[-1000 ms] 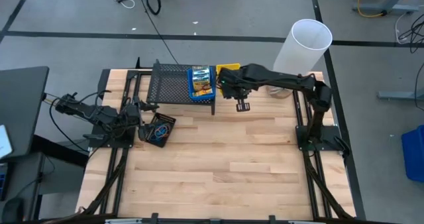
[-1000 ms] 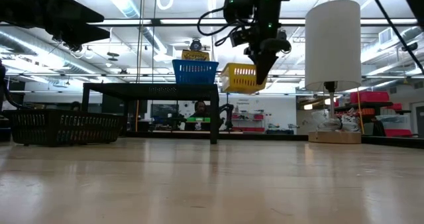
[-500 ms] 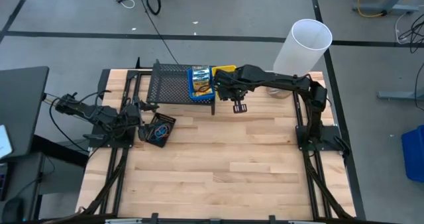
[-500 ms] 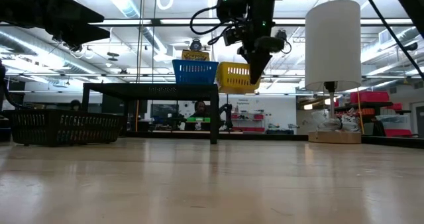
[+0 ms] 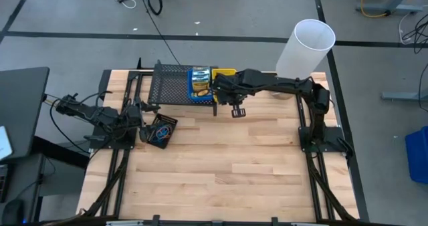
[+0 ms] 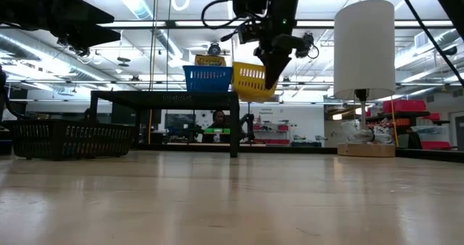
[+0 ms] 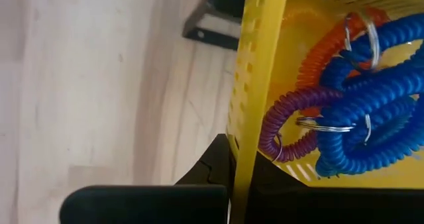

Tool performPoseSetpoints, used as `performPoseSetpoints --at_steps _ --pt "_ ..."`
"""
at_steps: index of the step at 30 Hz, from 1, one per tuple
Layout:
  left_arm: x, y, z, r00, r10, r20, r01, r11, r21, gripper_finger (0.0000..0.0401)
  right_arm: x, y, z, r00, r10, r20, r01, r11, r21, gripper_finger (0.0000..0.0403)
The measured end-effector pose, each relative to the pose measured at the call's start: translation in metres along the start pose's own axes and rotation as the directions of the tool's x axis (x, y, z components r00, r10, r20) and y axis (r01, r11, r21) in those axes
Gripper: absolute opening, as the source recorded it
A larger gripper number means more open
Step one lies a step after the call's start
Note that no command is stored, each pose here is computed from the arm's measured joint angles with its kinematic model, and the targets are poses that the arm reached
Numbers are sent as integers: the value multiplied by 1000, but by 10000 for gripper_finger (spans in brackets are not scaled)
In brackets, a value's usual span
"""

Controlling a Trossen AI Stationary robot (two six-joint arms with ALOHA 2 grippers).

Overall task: Pick & Place Office Desk Supplies
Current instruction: Put the yellow bin on the shelf

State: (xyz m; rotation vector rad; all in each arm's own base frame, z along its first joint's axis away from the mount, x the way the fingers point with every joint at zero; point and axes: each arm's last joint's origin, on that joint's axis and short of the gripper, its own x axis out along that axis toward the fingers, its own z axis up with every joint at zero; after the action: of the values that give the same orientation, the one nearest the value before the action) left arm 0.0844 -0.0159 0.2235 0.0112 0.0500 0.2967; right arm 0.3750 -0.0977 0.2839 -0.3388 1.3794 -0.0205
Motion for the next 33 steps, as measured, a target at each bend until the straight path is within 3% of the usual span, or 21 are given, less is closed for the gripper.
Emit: performPoseSetpoints --at_steps 13,25,33 --pt "0 0 0 1000 0 0 0 1000 -4 335 -1 -1 14 987 28 161 -26 1000 -14 0" --pt "0 0 0 1000 -4 0 4 1000 -8 335 19 3 19 997 6 78 -3 999 -32 0" --pt "0 0 0 1000 -4 0 4 1000 -5 335 6 2 27 994 -7 111 12 999 -46 0"
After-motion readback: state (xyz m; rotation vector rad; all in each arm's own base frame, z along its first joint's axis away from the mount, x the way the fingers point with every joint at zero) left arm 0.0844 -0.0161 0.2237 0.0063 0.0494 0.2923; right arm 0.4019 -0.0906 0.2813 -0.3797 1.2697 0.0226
